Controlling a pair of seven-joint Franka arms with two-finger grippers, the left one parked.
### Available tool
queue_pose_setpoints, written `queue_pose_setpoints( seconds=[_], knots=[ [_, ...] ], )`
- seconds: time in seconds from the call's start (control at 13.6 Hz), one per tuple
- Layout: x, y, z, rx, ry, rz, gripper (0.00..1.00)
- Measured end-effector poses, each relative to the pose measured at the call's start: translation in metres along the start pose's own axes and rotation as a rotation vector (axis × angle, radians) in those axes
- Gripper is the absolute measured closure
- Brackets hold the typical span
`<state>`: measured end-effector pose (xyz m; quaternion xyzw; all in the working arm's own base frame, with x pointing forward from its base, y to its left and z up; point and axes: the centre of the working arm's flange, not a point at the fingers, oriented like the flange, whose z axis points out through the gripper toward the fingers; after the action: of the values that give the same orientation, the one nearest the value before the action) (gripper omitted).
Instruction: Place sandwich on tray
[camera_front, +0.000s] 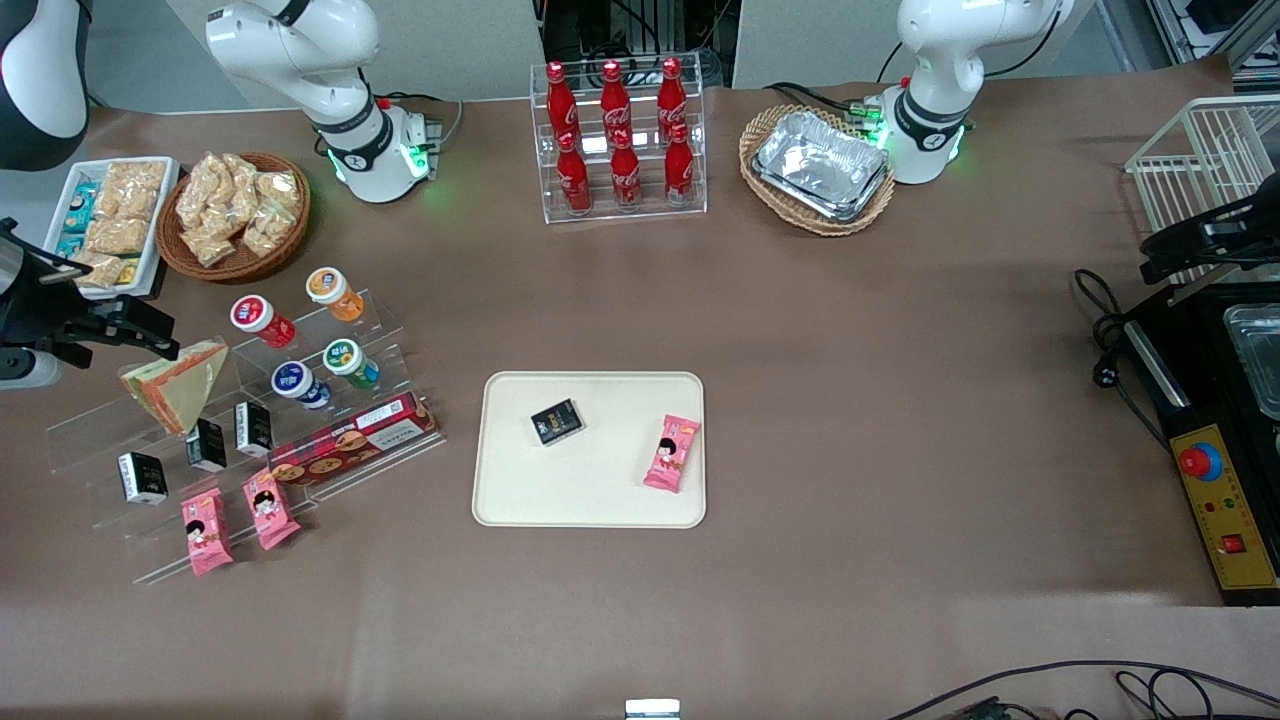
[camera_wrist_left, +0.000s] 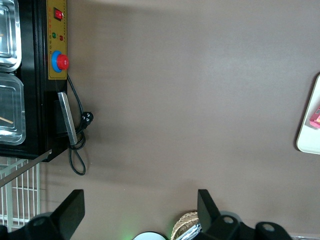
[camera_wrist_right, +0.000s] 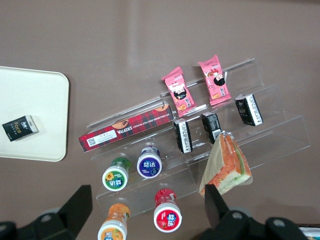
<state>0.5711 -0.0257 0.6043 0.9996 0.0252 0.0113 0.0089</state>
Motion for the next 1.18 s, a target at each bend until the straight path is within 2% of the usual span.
queue_pose_setpoints(
  seconds=[0.37, 0.59, 0.74, 0.88, 1.18],
  knots=[
    [-0.006, 0.007, -0.011, 0.000, 0.018, 0.012, 0.00],
    [-0.008, 0.016, -0.011, 0.008, 0.015, 0.035, 0.00],
    [-0.012, 0.042, -0.010, 0.021, 0.012, 0.087, 0.00],
    [-0.016, 0.062, -0.010, 0.013, 0.011, 0.124, 0.00],
    [-0.027, 0.081, -0.009, -0.001, -0.033, 0.342, 0.00]
  ],
)
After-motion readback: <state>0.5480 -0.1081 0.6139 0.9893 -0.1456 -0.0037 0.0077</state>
